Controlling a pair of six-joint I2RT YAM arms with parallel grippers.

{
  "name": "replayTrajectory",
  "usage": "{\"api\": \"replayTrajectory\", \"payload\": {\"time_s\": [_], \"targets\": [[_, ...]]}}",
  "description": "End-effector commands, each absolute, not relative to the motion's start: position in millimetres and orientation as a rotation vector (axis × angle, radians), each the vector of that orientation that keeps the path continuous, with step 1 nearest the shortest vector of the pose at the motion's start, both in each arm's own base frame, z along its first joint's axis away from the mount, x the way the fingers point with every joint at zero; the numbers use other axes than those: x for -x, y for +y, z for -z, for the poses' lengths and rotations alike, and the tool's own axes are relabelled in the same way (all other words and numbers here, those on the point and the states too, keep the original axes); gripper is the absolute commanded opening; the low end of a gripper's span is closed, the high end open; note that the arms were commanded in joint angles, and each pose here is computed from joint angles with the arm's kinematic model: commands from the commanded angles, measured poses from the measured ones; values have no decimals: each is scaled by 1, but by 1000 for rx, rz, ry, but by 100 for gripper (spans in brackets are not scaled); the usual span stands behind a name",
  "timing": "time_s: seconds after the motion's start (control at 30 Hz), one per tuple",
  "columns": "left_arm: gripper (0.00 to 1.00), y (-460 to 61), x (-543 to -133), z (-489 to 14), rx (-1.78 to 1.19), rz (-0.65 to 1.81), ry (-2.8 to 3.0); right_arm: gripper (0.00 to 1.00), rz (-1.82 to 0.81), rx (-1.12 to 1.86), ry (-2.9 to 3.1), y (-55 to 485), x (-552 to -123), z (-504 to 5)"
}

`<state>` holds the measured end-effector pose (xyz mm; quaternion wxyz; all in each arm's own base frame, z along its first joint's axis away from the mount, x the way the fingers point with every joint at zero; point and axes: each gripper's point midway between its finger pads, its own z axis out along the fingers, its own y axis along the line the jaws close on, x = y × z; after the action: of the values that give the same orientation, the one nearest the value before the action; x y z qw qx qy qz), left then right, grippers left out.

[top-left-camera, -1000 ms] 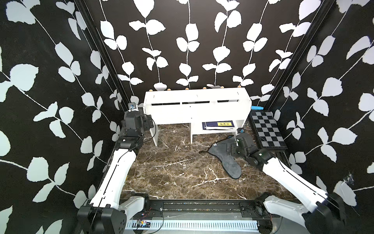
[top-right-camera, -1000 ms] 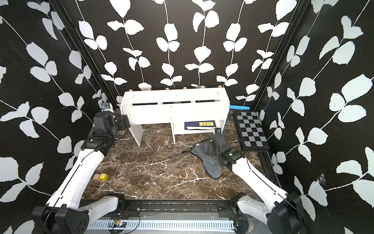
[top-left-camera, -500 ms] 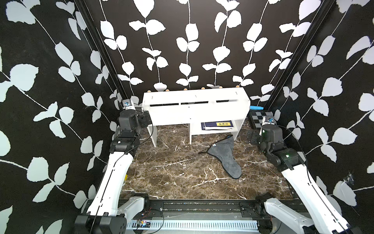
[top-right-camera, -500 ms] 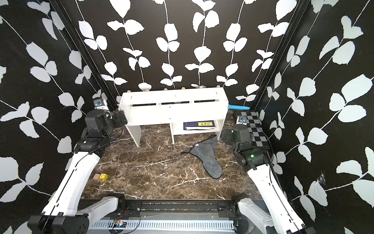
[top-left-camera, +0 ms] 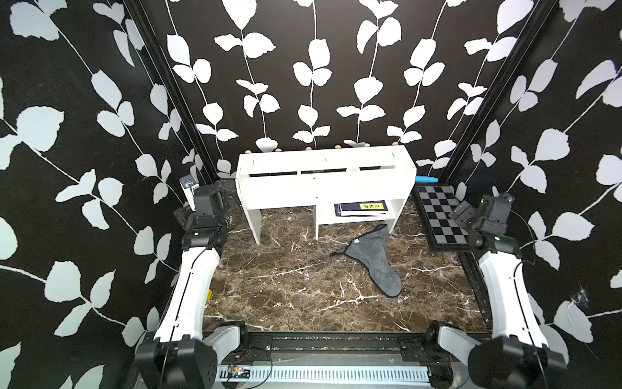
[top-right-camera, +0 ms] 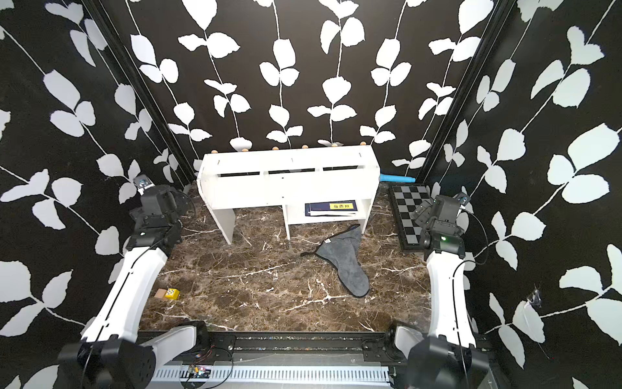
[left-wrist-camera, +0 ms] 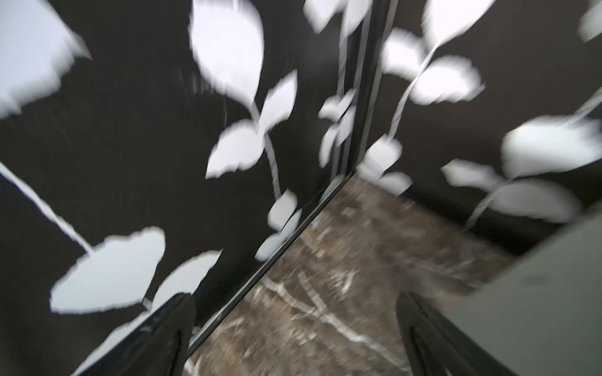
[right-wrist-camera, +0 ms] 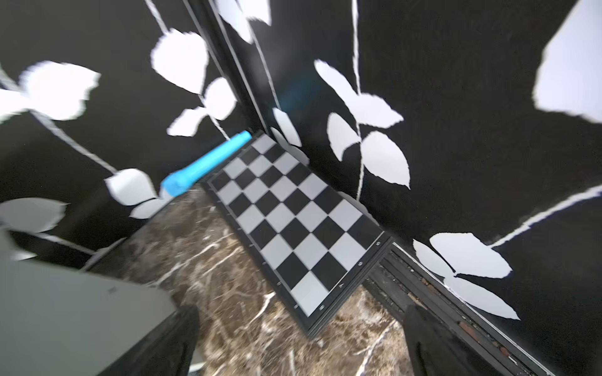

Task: Wipe the bookshelf clean with a cloth
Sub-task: Reset both arms

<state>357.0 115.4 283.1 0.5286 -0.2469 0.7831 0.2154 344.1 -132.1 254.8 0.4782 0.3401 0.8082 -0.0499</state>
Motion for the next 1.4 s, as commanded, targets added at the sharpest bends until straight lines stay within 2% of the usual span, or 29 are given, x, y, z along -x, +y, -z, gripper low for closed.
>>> {"api": "replayTrajectory", "payload": {"time_s": [0.0, 0.13, 0.23, 0.33, 0.4, 0.57, 0.67, 0.73, 0.83, 0.97, 1.03, 1.17, 1.37], "targets": [[98, 113, -378, -259, 495, -528, 1796, 100, 165, -831, 1923, -144, -361, -228], [98, 111, -389, -193, 431, -559, 1902, 100, 438, -841, 1890, -173, -342, -185], [99, 113, -386, -153, 444, -565, 1924, 100, 470, -795, 1849, -173, -334, -155], [99, 88, -396, -160, 291, -425, 1880, 100, 391, -682, 1811, -155, -338, -155], [99, 73, -395, -146, 177, -384, 1985, 100, 354, -611, 1821, -140, -344, -153], [98, 45, -390, -127, 42, -429, 1976, 100, 371, -441, 1918, -103, -338, -117], [98, 33, -394, -115, -33, -466, 1991, 99, 356, -380, 1867, -94, -344, -121], [98, 31, -391, -120, -14, -487, 1971, 100, 340, -339, 1935, -90, -358, -115], [99, 33, -379, -134, 142, -384, 1885, 100, 241, -181, 2016, -67, -378, -108], [99, 34, -372, -134, 155, -406, 1826, 99, 92, -80, 1861, -30, -376, -119], [98, 30, -374, -119, 126, -382, 1831, 99, 146, -80, 1857, -28, -377, -100], [98, -3, -394, -103, -84, -268, 1820, 99, 141, -42, 1923, -21, -394, -93], [98, 11, -395, -105, -4, -257, 1856, 99, 162, -59, 1900, -23, -392, -97]]}}
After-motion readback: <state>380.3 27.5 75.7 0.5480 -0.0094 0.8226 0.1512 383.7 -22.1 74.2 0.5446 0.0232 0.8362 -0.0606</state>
